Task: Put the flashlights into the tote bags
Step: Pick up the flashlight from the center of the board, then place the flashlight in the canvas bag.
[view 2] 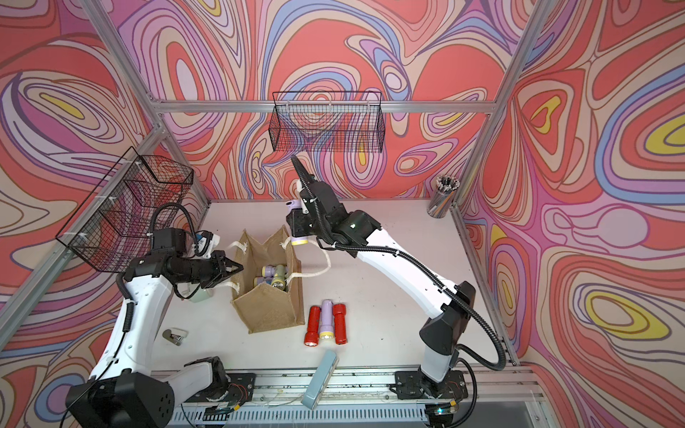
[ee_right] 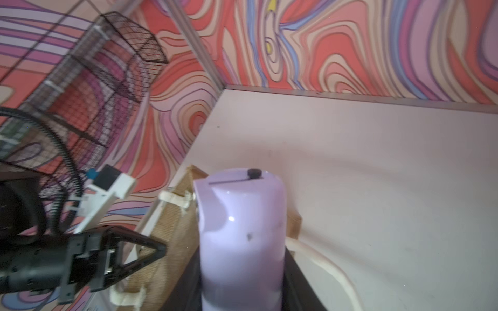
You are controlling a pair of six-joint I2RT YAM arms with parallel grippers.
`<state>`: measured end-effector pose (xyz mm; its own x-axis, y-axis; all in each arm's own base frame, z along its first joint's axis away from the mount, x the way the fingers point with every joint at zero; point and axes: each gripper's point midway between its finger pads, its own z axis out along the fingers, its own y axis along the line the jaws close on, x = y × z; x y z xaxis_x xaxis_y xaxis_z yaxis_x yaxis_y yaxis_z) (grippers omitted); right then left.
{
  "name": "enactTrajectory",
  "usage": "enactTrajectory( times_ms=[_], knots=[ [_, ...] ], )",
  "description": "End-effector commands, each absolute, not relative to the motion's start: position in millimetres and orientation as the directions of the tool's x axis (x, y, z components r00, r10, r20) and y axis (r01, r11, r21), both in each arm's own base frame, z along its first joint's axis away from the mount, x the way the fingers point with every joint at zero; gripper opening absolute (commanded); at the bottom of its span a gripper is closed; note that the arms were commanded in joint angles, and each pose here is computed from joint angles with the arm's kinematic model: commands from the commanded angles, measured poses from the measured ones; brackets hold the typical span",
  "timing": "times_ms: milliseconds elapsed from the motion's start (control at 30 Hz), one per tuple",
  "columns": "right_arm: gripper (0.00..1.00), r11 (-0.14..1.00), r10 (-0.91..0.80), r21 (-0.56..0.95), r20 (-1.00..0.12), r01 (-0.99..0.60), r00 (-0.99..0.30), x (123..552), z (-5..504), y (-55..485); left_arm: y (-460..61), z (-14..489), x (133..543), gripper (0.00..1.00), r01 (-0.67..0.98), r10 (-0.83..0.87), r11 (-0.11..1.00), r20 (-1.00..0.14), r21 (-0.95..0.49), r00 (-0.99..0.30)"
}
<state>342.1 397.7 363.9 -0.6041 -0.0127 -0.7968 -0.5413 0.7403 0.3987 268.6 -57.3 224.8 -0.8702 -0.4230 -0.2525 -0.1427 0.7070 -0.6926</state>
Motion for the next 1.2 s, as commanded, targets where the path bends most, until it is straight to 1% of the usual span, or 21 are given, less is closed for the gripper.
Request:
enactTrajectory(
  times_ms=[0,133,267,467,633,733,933,1000,1167],
  knots=[
    [0.16,0.618,-0.069,0.422,-0.811,-0.663,-0.581,329.6,356.2,448.2,-63.7,228.4,265.3,0.06,-0.116,-0.41,0.685,-0.249,-0.719,-0.878],
    [0.16,0.528,-0.117,0.436,-0.812,-0.728,-0.571,318.1,333.4,485.5,-65.1,231.2,264.2,0.06,-0.107,-0.408,0.681,-0.254,-0.724,-0.877],
    [0.15,0.471,-0.2,0.42,-0.806,-0.776,-0.558,312.8,288.9,511.7,-75.1,241.5,264.7,0.05,-0.066,-0.403,0.629,-0.252,-0.775,-0.88],
    [0.13,0.448,-0.304,0.402,-0.771,-0.799,-0.559,301.9,235.2,525.0,-71.9,237.4,263.2,0.05,-0.081,-0.404,0.649,-0.252,-0.756,-0.879],
    [0.13,0.553,-0.383,0.331,-0.714,-0.765,-0.586,303.7,184.1,506.2,-70.0,234.6,265.6,0.05,-0.092,-0.412,0.652,-0.249,-0.753,-0.876],
    [0.12,0.623,-0.422,0.272,-0.673,-0.733,-0.608,306.4,165.3,488.8,-67.9,234.8,268.0,0.05,-0.098,-0.42,0.658,-0.255,-0.747,-0.871],
    [0.11,0.818,-0.427,0.092,-0.564,-0.568,-0.707,321.5,137.0,434.9,-64.7,235.7,272.9,0.05,-0.107,-0.432,0.663,-0.262,-0.741,-0.863],
    [0.11,0.847,-0.417,0.062,-0.537,-0.527,-0.733,322.3,132.0,423.6,-64.7,234.2,273.6,0.05,-0.113,-0.434,0.661,-0.255,-0.741,-0.864],
    [0.11,0.889,-0.361,0.069,-0.501,-0.453,-0.786,317.4,124.3,411.2,-61.6,229.2,273.7,0.05,-0.135,-0.44,0.673,-0.248,-0.727,-0.863]
  ],
)
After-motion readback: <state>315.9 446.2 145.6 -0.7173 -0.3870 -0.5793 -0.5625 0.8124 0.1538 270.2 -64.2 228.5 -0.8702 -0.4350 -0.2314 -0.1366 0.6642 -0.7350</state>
